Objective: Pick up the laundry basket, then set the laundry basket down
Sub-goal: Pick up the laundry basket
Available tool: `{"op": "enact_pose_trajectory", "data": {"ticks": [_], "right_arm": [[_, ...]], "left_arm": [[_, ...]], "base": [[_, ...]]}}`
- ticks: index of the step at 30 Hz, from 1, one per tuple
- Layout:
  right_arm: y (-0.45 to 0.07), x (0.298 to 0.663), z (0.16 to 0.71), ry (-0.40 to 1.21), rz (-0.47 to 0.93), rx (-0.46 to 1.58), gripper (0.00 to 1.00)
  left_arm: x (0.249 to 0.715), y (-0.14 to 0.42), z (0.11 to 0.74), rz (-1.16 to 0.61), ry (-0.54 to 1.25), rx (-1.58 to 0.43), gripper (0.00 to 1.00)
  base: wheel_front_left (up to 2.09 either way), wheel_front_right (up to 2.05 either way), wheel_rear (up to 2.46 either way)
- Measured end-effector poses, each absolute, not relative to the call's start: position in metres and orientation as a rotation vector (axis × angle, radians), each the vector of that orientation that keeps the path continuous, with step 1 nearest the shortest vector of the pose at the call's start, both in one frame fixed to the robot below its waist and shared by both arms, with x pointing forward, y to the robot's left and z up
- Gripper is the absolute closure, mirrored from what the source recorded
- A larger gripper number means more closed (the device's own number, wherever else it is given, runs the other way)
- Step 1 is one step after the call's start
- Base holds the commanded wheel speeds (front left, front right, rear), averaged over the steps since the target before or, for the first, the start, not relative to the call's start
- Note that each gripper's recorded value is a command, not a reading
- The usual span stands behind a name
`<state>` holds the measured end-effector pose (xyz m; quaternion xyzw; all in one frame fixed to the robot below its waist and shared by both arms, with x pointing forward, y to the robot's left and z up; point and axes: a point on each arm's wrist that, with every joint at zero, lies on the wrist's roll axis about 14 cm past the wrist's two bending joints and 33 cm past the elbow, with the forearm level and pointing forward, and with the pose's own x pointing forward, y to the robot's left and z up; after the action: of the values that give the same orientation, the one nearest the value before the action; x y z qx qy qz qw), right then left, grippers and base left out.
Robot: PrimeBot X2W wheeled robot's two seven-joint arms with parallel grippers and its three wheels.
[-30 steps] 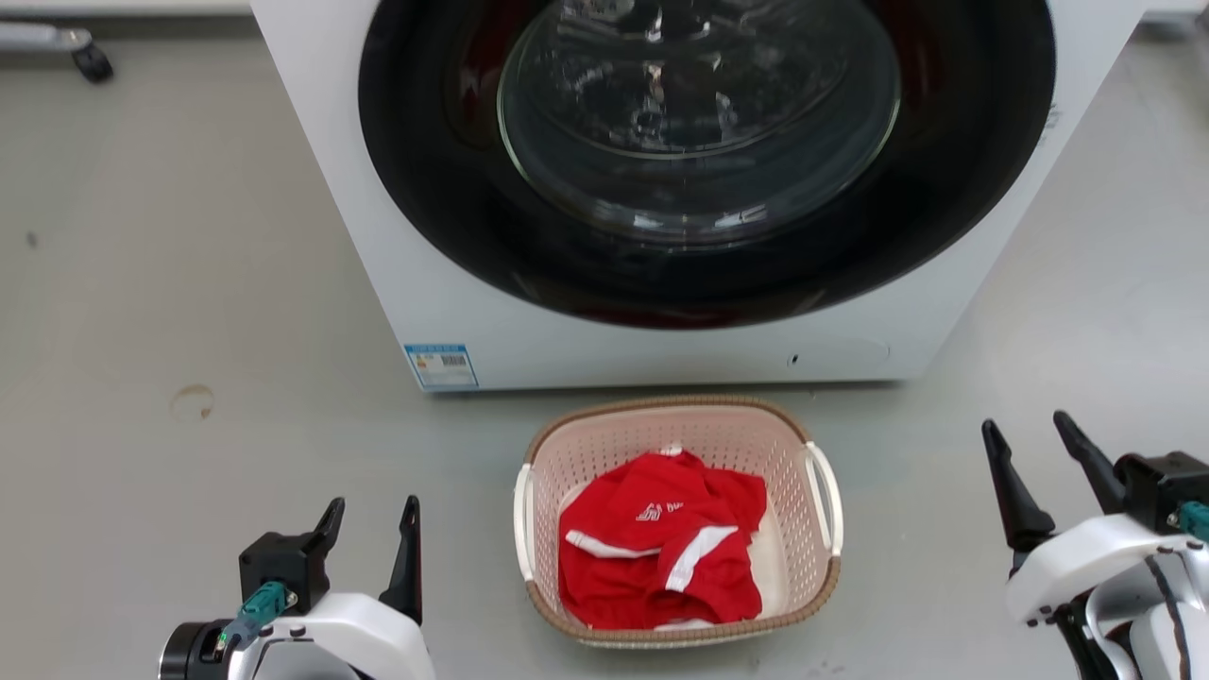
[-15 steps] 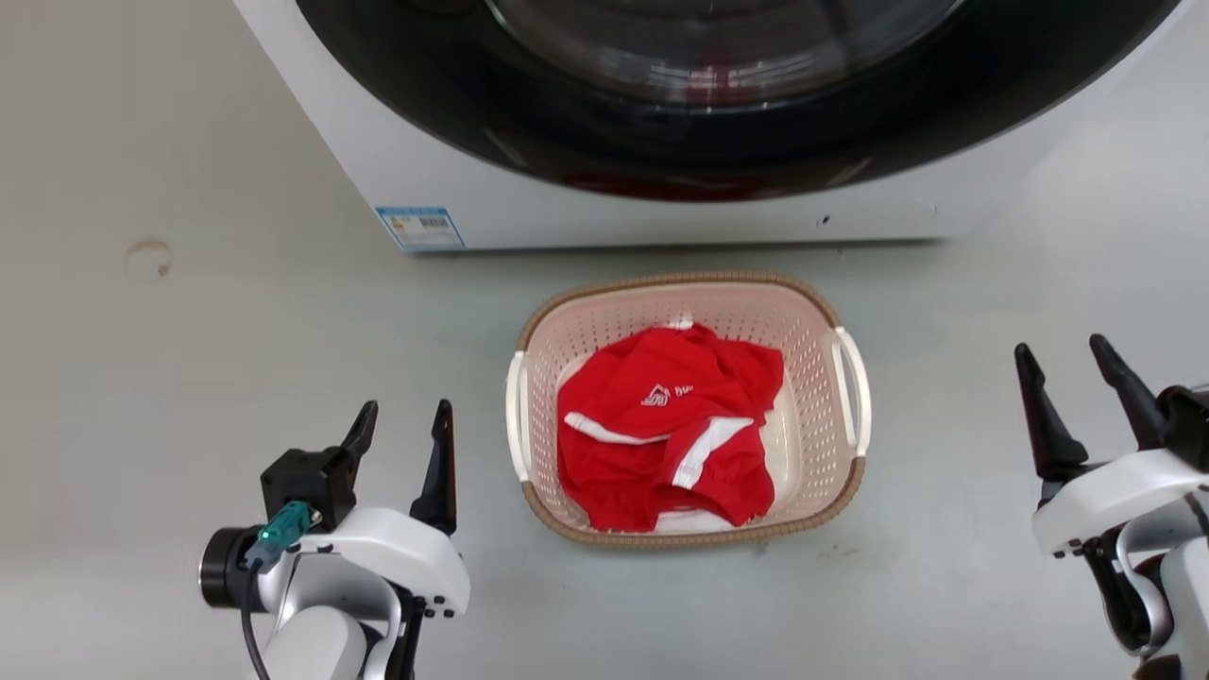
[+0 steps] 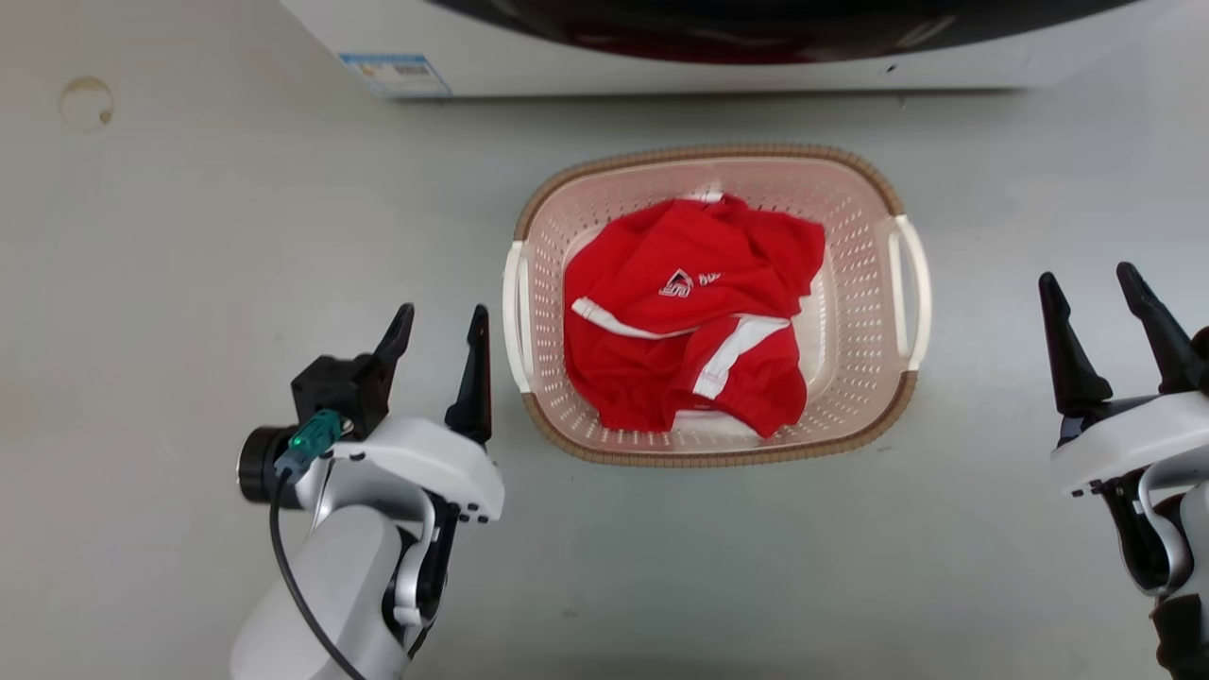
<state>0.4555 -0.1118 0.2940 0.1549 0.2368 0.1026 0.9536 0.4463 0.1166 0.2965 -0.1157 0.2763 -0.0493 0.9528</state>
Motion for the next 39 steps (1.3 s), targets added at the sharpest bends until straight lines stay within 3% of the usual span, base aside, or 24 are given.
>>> {"op": "enact_pose_trajectory", "data": {"ticks": [15, 39], "right_arm": [[-0.084, 0.46, 0.213, 0.606, 0.244, 0.396, 0.0], [-0.025, 0.454, 0.168, 0.786, 0.356, 0.484, 0.0]], "left_arm": [[0.459, 0.094, 0.218, -0.15, 0.685, -0.275, 0.0], [0.455, 0.103, 0.159, -0.194, 0.858, -0.271, 0.0]], "base": [[0.0, 0.0, 0.0], [0.0, 0.0, 0.0]]}}
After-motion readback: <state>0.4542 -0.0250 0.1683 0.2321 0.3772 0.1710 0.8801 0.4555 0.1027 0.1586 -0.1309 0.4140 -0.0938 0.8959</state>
